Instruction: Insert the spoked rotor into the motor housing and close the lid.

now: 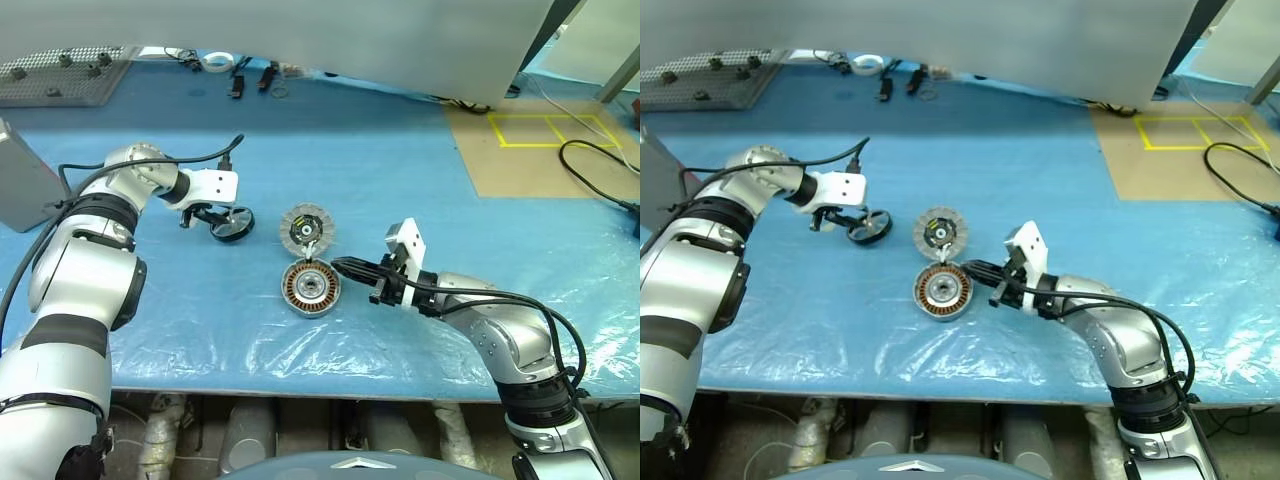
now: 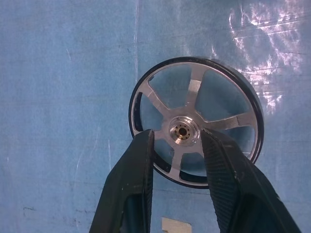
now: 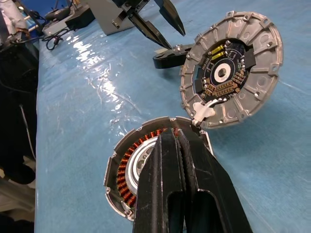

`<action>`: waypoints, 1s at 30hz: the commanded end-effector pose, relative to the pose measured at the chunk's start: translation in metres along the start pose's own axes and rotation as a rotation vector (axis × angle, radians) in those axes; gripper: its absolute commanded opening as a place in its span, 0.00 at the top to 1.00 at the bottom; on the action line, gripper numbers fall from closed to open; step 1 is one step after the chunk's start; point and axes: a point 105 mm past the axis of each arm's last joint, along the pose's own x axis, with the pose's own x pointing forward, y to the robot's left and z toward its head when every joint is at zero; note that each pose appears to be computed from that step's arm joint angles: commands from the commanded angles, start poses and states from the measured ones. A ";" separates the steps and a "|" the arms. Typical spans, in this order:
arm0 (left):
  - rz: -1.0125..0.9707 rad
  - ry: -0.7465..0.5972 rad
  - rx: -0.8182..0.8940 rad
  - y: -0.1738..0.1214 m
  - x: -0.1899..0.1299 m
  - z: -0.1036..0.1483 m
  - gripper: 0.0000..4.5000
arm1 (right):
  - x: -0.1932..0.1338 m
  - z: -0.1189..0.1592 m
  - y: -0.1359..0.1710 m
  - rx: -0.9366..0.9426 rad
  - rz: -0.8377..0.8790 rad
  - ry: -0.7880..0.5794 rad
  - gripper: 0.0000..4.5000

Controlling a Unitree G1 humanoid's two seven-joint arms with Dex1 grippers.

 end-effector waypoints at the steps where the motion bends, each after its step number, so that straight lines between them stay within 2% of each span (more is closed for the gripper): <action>1: 0.011 0.039 0.044 0.000 0.000 -0.004 0.65 | -0.004 0.011 0.007 -0.023 0.011 -0.042 1.00; 14: -0.028 0.051 0.058 -0.011 0.012 -0.007 0.65 | -0.011 0.006 0.003 -0.008 -0.034 -0.030 1.00; 18: 0.019 0.012 0.059 -0.002 0.013 0.003 0.65 | -0.012 0.004 0.003 -0.001 -0.040 -0.028 1.00; 28: 0.028 -0.035 0.028 0.005 0.006 0.011 0.65 | -0.013 0.004 0.002 -0.003 -0.044 -0.024 1.00; 30: 0.030 -0.036 0.023 0.006 0.004 0.012 0.56 | -0.012 0.003 0.001 -0.003 -0.046 -0.021 1.00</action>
